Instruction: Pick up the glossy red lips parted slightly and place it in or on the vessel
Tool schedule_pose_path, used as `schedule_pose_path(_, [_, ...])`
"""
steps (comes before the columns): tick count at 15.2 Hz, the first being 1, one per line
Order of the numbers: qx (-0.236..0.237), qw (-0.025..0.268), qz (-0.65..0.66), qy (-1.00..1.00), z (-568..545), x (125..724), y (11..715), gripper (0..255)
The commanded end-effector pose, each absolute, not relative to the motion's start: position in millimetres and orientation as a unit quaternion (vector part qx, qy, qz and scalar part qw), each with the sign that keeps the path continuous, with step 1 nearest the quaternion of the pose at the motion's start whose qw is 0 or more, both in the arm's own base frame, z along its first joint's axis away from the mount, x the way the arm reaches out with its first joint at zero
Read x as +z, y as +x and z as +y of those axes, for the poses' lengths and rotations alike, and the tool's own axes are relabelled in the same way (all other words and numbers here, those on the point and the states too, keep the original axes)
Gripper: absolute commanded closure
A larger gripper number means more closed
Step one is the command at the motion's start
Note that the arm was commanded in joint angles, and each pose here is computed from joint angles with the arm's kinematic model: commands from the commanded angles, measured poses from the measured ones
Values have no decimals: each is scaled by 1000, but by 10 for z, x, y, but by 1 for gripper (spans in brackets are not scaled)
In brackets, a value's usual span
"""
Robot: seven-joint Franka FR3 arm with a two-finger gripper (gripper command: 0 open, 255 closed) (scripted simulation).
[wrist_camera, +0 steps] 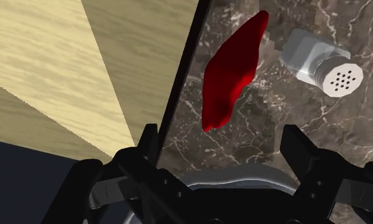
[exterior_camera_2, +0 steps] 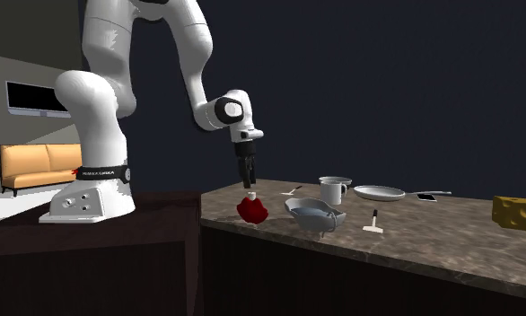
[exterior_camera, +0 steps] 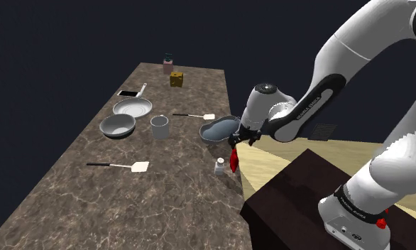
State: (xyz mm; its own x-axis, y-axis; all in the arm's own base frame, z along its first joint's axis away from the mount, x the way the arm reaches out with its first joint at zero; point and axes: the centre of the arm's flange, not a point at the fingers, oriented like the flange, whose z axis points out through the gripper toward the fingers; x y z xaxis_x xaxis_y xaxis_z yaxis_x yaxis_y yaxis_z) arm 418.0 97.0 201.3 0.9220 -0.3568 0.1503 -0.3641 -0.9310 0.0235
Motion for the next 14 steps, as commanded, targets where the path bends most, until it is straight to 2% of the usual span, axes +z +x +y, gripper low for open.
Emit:
schedule_pose_path(1, [77,30,-194,977,1049,1756,4256,0])
schedule_pose_path(10, [79,33,-202,976,1045,1192,4374,0])
schedule_pose_path(14, [79,33,-202,976,1045,1192,4374,0])
